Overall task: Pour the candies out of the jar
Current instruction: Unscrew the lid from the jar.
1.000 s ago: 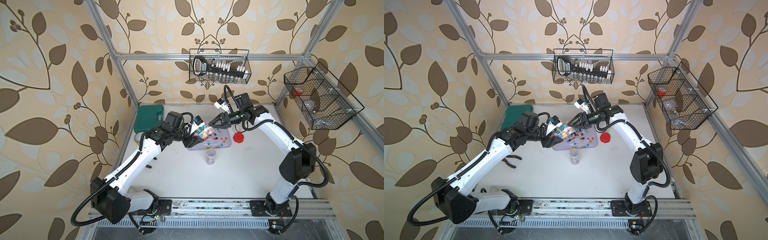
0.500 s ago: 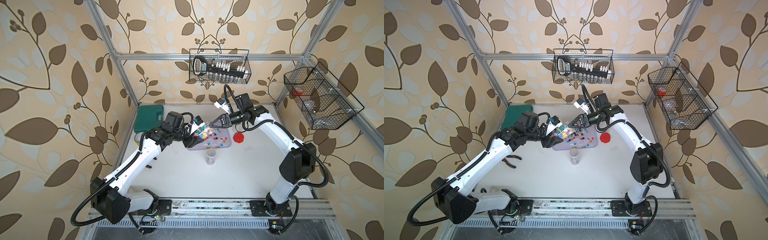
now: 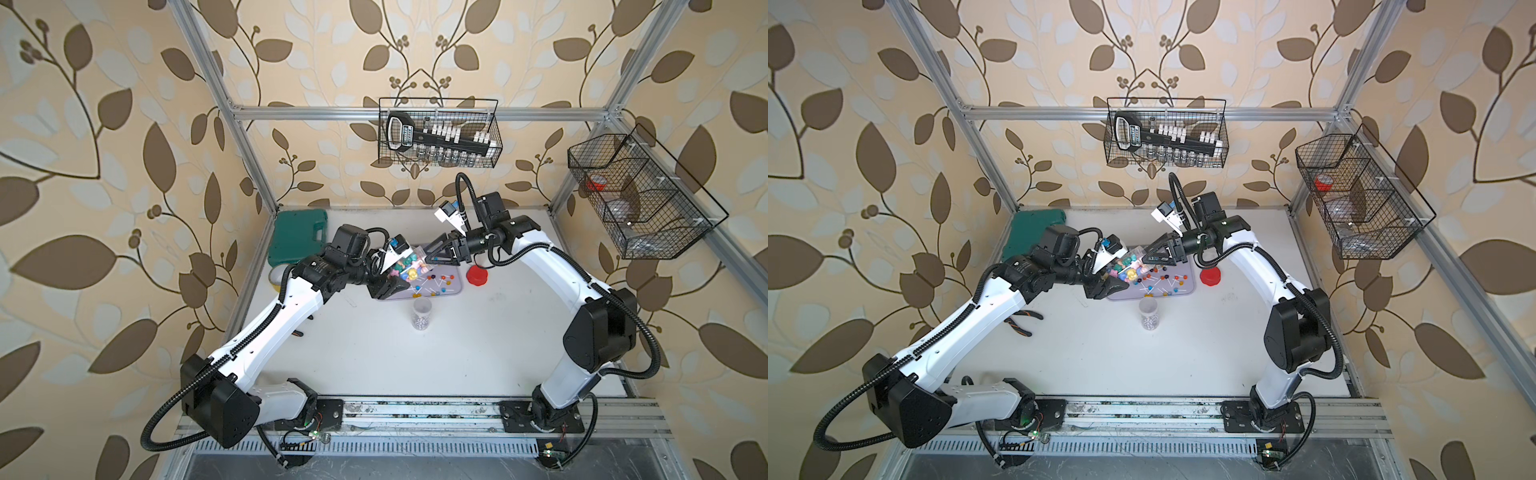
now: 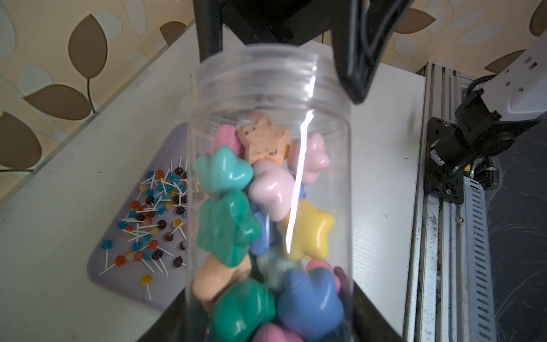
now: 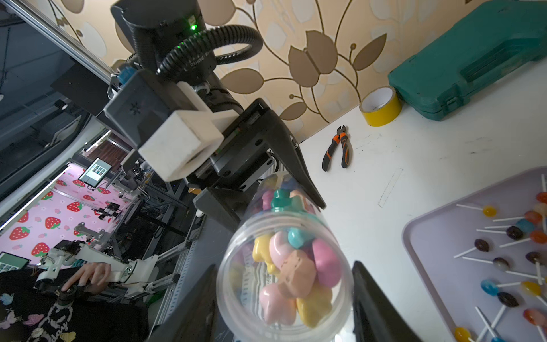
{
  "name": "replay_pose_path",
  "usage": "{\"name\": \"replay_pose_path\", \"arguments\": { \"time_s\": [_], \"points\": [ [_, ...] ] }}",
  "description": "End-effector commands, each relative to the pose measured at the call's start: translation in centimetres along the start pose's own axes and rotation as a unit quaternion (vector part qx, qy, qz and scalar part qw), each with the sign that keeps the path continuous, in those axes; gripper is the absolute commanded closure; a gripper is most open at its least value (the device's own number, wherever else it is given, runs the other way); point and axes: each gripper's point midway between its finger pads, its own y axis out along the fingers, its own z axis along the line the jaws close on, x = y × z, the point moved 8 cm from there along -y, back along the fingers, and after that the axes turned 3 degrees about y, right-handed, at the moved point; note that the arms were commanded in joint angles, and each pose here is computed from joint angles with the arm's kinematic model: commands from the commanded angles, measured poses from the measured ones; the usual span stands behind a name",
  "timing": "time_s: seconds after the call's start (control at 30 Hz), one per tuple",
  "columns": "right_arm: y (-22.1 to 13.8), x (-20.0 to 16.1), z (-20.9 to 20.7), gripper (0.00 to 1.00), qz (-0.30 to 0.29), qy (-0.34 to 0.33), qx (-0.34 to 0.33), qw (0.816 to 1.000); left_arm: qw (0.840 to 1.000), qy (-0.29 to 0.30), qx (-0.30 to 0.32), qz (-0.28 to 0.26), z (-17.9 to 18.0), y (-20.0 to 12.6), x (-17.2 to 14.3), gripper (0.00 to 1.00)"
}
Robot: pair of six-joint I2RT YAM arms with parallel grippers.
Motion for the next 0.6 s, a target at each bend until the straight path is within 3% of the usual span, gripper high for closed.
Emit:
{"name": "replay_pose_path", "arguments": {
  "time_s": [0.0, 0.2, 0.3, 0.43, 0.57],
  "points": [
    [0.4, -0.1, 2.8, 0.56, -0.005, -0.044, 0.071, 0.996, 0.996, 0.042, 0.031, -0.077, 0.6, -1.5, 3.6, 0.44],
    [0.1, 0.7, 3.5, 0.52, -0.008, -0.054, 0.059, 0.997, 0.996, 0.041, 0.032, -0.075, 0.5, -1.6, 3.4, 0.44],
    [-0.1, 1.6, 3.6, 0.39, -0.011, -0.040, 0.031, 0.999, 0.996, 0.040, 0.032, -0.073, 0.5, -1.5, 3.3, 0.44],
    [-0.8, 3.2, 3.3, 0.14, -0.039, 0.004, -0.057, 0.998, 0.996, 0.040, 0.033, -0.069, 0.5, -1.5, 3.1, 0.44],
    [-3.2, 4.9, 3.0, 0.03, -0.085, 0.091, -0.101, 0.987, 0.996, 0.045, 0.039, -0.065, 0.5, -1.7, 3.0, 0.44]
  ]
}}
